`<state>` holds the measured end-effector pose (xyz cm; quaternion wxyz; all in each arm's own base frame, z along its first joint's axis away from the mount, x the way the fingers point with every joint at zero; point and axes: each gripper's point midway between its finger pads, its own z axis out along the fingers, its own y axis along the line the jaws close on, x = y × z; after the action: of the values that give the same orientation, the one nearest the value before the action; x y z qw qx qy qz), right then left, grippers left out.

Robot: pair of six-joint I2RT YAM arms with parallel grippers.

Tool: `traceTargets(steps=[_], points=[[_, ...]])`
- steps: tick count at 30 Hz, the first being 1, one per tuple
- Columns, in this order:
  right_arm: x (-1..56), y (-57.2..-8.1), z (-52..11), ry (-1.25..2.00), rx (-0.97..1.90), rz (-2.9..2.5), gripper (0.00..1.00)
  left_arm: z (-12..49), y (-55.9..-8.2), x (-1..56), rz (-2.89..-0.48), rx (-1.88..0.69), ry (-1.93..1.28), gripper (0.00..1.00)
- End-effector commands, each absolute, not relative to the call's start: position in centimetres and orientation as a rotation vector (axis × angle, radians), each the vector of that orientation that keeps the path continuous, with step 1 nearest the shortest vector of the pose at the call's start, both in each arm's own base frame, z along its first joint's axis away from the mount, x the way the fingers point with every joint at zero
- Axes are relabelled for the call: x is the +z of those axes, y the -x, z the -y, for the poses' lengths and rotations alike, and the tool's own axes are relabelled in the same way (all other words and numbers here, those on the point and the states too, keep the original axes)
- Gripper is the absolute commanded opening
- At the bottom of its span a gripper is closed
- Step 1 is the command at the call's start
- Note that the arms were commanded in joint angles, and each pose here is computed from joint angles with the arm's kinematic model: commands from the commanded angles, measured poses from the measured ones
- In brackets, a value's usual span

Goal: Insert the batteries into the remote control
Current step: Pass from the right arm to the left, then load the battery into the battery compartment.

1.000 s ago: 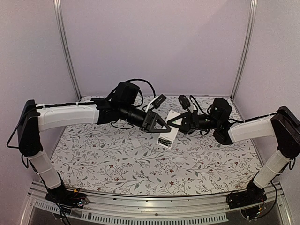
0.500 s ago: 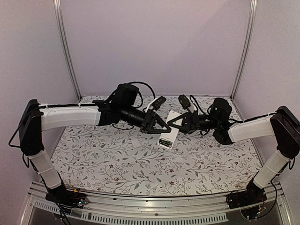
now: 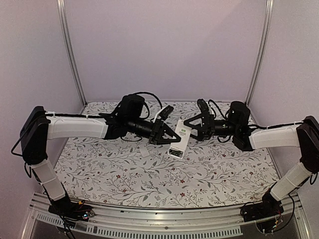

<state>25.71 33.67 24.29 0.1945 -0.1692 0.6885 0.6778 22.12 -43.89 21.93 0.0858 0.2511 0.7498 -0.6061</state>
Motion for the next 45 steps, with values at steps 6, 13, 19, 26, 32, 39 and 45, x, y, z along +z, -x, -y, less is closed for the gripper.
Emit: traceTargets(steps=[6,13,19,26,32,39,45], points=[[21.6,-23.7,-33.0,0.498,1.752,-2.079,0.99,42.4,-26.1,23.0,-2.147,-1.804,-0.536,0.00],[19.9,-22.8,-34.5,0.557,1.615,-2.199,0.99,42.2,-26.8,23.0,-2.134,-1.794,-0.478,0.00],[19.6,-22.8,-35.7,0.585,1.609,-2.226,0.93,42.1,-27.1,22.8,-2.127,-1.785,-0.446,0.00],[20.4,-22.2,-37.2,0.637,1.645,-2.212,0.86,42.0,-27.2,22.6,-2.132,-1.776,-0.433,0.00],[20.2,-22.5,-37.8,0.625,1.640,-2.223,0.84,42.0,-27.3,22.5,-2.133,-1.771,-0.429,0.00],[20.2,-22.8,-38.0,0.612,1.635,-2.227,0.81,42.1,-27.4,22.4,-2.135,-1.766,-0.427,0.00],[20.2,-22.8,-38.2,0.613,1.636,-2.229,0.79,42.1,-27.5,22.0,-2.145,-1.756,-0.422,0.00]])
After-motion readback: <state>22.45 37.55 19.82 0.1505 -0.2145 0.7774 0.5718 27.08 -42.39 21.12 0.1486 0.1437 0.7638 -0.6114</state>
